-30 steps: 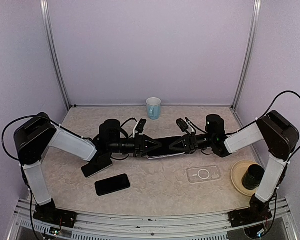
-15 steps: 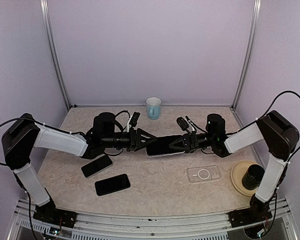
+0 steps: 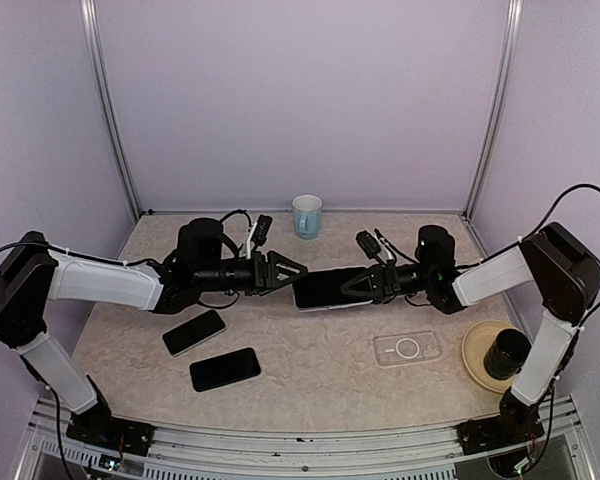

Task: Put the phone into the phone case
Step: Pass from the right arm to the left, then press the corner of the phone case at the bottom corners of the phone case.

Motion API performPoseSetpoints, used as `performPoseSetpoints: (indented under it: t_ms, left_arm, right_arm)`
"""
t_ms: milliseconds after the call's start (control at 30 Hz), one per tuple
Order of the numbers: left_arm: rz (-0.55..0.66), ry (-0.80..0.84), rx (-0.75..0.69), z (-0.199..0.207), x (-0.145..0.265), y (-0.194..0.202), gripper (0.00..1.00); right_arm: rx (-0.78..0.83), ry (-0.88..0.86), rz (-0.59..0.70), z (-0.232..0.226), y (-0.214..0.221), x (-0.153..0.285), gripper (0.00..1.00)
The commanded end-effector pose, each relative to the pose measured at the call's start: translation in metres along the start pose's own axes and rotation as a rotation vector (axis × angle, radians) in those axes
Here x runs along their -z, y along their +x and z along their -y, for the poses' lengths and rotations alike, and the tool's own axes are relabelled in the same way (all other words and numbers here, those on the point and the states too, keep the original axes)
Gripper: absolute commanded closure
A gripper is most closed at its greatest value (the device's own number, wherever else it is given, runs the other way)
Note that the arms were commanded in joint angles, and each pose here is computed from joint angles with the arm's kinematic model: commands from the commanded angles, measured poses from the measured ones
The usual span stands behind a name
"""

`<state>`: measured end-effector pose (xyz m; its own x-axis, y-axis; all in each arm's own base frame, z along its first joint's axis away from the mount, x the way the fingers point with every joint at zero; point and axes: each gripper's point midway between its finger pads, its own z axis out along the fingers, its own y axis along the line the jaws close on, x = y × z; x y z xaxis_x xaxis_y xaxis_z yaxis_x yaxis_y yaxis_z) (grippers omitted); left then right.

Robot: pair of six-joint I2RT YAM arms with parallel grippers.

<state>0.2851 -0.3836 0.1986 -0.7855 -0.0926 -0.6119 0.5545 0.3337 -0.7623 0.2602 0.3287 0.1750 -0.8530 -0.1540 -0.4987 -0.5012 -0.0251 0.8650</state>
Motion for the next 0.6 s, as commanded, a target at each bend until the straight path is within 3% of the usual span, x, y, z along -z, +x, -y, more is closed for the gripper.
performPoseSetpoints:
  t_ms: [0, 400, 567]
  left_arm:
    - [0.053, -0.049, -0.002, -0.017, 0.011, -0.002, 0.42]
    - [0.2, 0.053, 0.042, -0.003, 0.038, -0.003, 0.33]
    - [0.178, 0.085, 0.069, 0.0, 0.03, -0.003, 0.33]
  right_arm:
    - [0.125, -0.088, -0.015, -0.04, -0.006, 0.004, 1.0]
    - [0.141, -0.114, 0.111, -0.068, -0.033, 0.01, 1.0]
    - [0.155, -0.113, 0.108, -0.074, -0.034, 0.011, 1.0]
